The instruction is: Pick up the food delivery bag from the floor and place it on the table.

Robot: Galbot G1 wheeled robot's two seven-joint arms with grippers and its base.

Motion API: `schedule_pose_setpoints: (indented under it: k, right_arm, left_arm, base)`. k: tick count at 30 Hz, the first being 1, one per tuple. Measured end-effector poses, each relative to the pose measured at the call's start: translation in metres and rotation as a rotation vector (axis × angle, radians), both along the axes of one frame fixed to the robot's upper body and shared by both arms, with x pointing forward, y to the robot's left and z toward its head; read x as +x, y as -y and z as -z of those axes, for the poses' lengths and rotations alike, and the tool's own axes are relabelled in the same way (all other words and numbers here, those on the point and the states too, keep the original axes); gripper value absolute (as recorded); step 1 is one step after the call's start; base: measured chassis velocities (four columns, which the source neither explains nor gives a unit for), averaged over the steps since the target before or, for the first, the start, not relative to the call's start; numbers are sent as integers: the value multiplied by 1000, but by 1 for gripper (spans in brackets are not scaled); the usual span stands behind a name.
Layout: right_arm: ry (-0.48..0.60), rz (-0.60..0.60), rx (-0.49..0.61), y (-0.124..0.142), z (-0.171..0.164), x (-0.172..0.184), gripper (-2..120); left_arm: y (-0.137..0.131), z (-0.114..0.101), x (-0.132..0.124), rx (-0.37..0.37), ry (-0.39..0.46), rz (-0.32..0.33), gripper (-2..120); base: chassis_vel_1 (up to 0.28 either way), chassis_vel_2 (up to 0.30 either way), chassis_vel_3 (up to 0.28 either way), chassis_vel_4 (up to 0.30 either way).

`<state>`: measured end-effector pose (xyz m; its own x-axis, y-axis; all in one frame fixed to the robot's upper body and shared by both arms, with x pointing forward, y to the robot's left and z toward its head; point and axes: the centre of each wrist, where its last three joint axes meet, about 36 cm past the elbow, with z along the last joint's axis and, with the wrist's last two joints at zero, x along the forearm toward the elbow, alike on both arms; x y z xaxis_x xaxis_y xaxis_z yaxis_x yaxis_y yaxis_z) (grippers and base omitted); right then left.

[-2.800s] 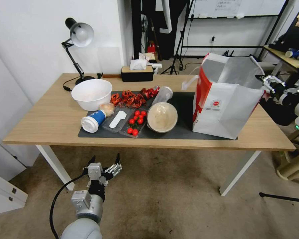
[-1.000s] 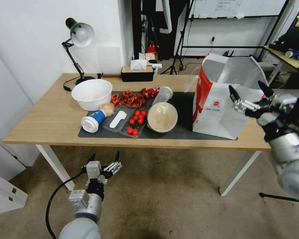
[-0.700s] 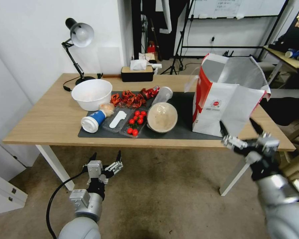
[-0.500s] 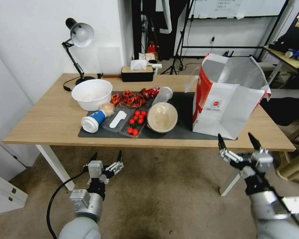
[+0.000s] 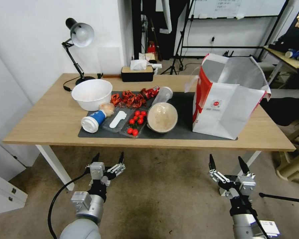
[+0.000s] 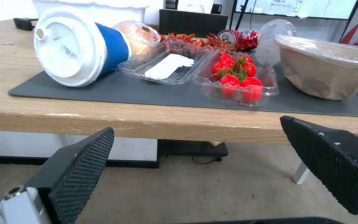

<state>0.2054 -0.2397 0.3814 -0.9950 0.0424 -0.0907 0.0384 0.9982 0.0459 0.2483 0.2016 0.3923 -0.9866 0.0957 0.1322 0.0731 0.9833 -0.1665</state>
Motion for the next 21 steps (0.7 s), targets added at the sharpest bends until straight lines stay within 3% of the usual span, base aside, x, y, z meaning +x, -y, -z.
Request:
schedule_pose_setpoints:
  k: [21]
  right_arm:
    - [65,0,-22,1,-3,16,100]
  left_arm:
    - [0,2,-5,9,16,4,100]
  base:
    - [0,0,0,0]
